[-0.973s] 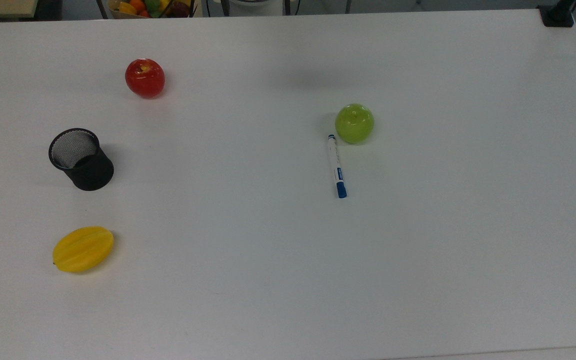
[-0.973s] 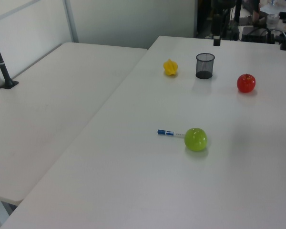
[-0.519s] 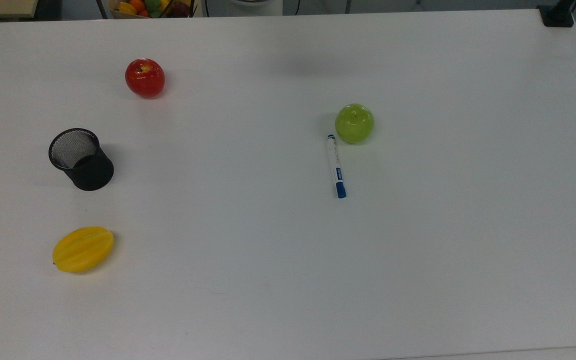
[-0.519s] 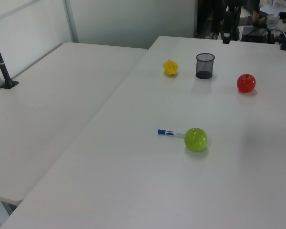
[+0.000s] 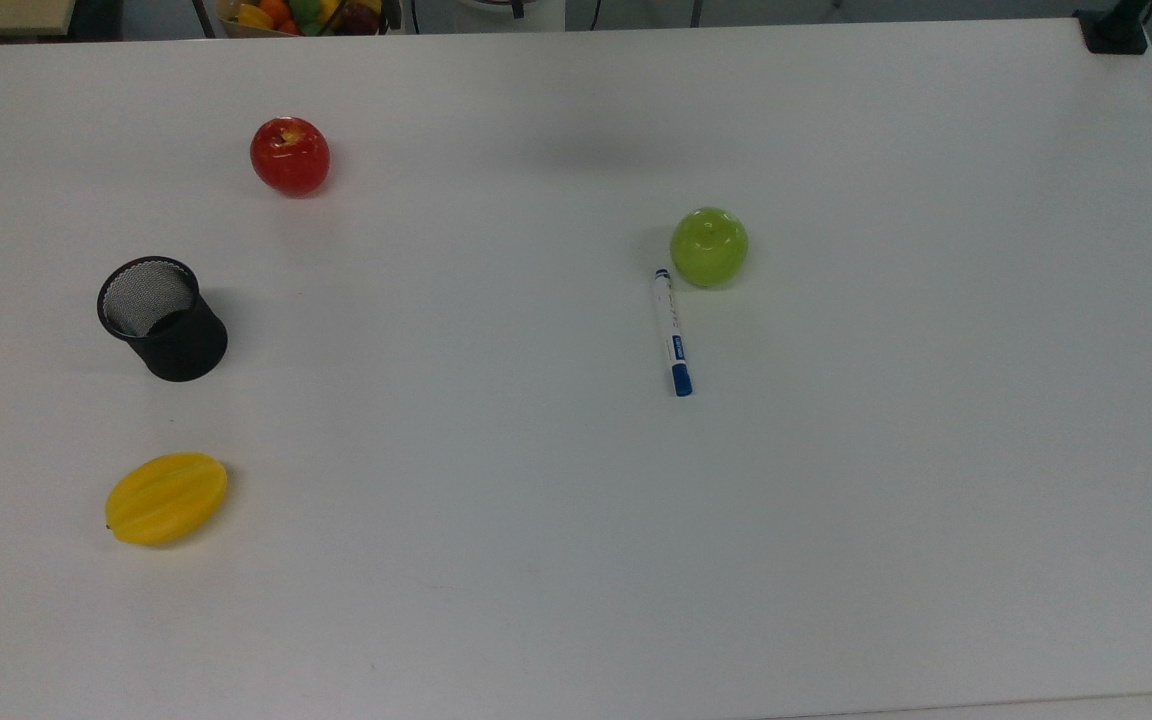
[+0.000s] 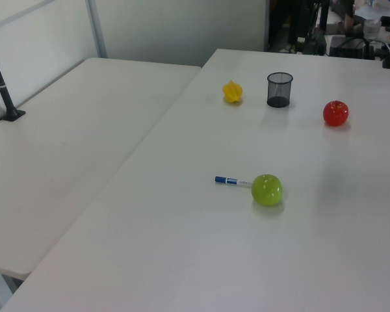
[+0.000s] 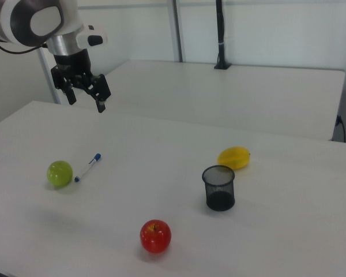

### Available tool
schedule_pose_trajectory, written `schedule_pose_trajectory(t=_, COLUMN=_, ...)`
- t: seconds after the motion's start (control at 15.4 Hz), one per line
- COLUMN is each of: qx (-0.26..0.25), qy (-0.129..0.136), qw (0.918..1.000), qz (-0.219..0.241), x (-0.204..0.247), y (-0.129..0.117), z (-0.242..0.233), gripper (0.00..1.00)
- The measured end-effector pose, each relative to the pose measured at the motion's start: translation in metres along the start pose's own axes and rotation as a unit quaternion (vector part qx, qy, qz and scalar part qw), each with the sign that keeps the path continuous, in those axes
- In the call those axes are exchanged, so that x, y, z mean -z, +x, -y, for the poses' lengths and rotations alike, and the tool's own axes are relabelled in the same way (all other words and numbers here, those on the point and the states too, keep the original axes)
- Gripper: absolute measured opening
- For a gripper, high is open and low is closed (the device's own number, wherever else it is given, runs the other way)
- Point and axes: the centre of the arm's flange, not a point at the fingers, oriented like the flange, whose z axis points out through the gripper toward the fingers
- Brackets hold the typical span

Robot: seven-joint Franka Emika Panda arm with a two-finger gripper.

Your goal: Take marker pen

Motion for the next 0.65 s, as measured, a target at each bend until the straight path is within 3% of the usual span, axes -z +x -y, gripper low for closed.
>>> schedule_pose_trajectory(t=0.32, qx=0.003, qy=-0.004, qw=1.0, qz=0.001, x=-0.003, y=0.022, z=0.004, gripper=1.0)
schedule_pose_trajectory(t=0.65, qx=0.007, qy=-0.004, qw=1.0, qz=0.005, x=-0.004, y=0.025, z=0.008, gripper=1.0)
